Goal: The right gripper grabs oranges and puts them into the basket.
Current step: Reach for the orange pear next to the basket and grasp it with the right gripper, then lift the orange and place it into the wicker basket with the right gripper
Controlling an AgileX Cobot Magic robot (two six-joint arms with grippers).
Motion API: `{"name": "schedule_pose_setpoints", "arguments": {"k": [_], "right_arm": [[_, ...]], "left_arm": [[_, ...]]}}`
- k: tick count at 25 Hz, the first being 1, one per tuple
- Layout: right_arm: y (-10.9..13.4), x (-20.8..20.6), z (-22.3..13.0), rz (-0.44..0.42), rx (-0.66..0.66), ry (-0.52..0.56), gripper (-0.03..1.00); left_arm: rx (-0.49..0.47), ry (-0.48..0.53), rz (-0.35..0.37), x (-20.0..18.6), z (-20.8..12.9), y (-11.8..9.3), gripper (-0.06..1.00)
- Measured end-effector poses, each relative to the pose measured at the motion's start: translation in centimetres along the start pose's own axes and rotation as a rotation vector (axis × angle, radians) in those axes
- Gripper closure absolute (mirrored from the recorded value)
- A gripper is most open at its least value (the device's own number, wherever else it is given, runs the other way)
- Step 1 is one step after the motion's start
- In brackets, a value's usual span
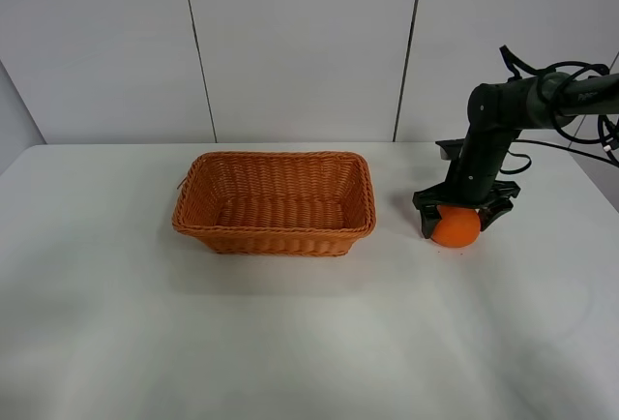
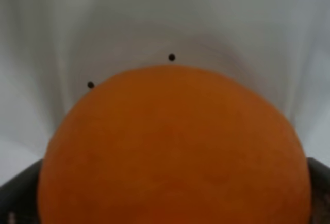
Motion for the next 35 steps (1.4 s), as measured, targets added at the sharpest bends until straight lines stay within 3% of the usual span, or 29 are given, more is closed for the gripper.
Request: {"name": "schedule_pose_setpoints", "arguments": {"k": [2, 5, 7, 11, 15, 21, 27, 31, 35], "right_arm": [[0.0, 0.0, 0.0, -0.001, -0.001, -0.003, 0.41], [0.0, -0.1, 0.1, -0.002, -0.001, -0.007, 0.69], [0.0, -0.5, 0.1, -0.003, -0.001, -0.013, 0.79], [0.0, -1.8, 0.1, -0.006, -0.001, -0.026, 0.79], [-0.1, -5.8, 0.7, -0.016, -0.003, -0.075, 0.79], [-0.2, -15.1, 1.9, -0.045, -0.006, -0.228, 0.79], [0.5, -19.1, 2.8, -0.039, -0.015, -0.354, 0.79], [3.7, -20.2, 3.5, -0.029, -0.086, -0.391, 0.79], [9.3, -20.6, 3.8, 0.001, -0.205, -0.405, 0.79]], "left_arm": [[0.000, 0.000, 0.000, 0.0, 0.0, 0.0, 0.06], [0.000, 0.000, 0.000, 0.0, 0.0, 0.0, 0.06], [0.000, 0.000, 0.000, 0.0, 0.0, 0.0, 0.06], [0.000, 0.000, 0.000, 0.0, 0.0, 0.0, 0.06], [0.000, 0.000, 0.000, 0.0, 0.0, 0.0, 0.06], [0.000, 0.000, 0.000, 0.0, 0.0, 0.0, 0.06], [0.000, 0.000, 0.000, 0.0, 0.0, 0.0, 0.06], [0.000, 0.000, 0.000, 0.0, 0.0, 0.0, 0.06], [0.000, 0.000, 0.000, 0.0, 0.0, 0.0, 0.06]]}}
Point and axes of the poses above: a point on each arm's last joint axis where the gripper is mounted, x pointing out along that axis toward the gripper, y along the wrist's bending axis when the last joint is at zero, z = x × y, the point moved 1 cm from there along x, pointing out along that axis toward the gripper, and after that the axes turned 12 degrees about -x, right-handed, at the moved point
